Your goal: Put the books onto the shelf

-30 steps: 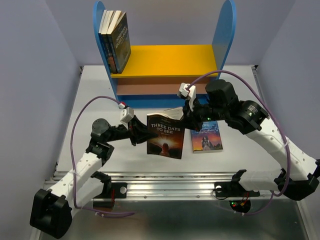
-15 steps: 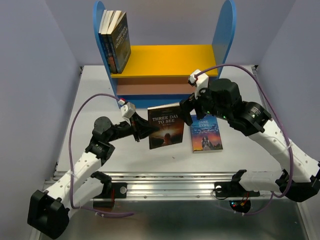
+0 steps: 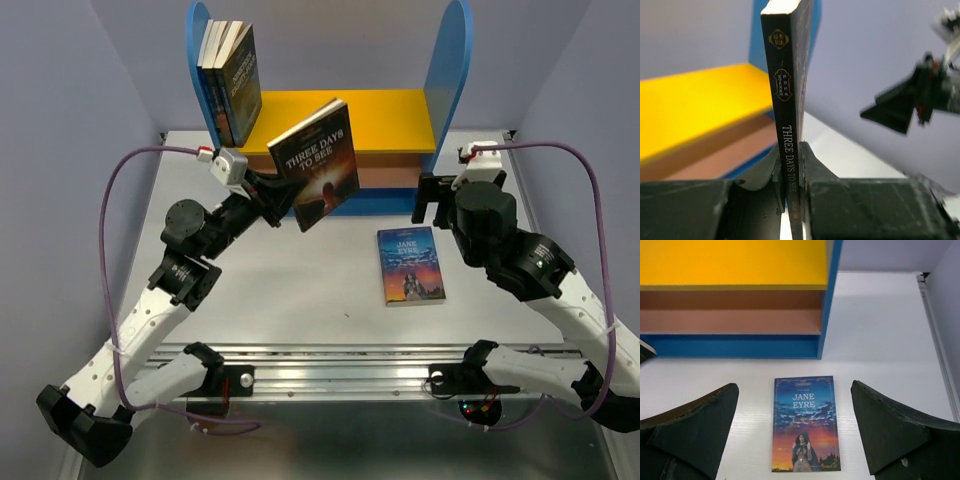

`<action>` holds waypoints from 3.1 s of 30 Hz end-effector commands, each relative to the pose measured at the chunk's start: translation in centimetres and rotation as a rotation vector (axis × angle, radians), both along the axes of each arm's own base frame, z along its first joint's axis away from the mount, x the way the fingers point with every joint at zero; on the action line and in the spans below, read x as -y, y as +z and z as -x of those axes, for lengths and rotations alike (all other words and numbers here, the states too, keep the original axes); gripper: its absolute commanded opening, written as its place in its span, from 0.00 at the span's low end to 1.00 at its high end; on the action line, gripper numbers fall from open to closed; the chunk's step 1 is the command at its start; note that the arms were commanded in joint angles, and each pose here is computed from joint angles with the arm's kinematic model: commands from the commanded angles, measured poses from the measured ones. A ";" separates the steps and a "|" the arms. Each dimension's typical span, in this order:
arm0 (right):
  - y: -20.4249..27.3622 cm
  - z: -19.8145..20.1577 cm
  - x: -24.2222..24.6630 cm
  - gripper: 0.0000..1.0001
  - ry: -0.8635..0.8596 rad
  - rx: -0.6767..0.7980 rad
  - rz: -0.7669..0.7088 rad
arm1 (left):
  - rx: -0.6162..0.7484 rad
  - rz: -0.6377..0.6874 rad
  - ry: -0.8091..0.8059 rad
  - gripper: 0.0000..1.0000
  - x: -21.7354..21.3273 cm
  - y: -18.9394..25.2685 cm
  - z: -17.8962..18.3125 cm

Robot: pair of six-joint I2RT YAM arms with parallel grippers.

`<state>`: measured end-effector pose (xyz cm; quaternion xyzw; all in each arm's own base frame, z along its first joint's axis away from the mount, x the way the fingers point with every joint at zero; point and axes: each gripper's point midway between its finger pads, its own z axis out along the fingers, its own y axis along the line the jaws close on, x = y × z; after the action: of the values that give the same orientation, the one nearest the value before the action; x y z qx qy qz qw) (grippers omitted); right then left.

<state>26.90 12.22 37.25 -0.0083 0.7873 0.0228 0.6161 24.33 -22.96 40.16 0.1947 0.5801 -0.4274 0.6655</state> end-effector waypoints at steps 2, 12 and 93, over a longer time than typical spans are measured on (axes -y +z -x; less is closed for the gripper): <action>0.4 -0.3 2.8 1.00 -0.201 0.065 -0.066 | 0.094 0.134 0.322 0.00 -3.3 8.1 -4.6; -2.0 -1.1 2.1 1.00 -0.214 0.020 -0.011 | 0.192 0.037 0.690 0.00 -5.2 13.4 -12.2; -3.7 -2.2 -0.4 1.00 -0.113 -0.021 0.052 | 0.032 -0.167 1.176 0.34 -15.2 2.0 -22.6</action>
<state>28.73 12.03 32.70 0.0129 0.8023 -0.0477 0.5949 48.53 -9.90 40.48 -0.0678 0.6285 0.0449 0.7735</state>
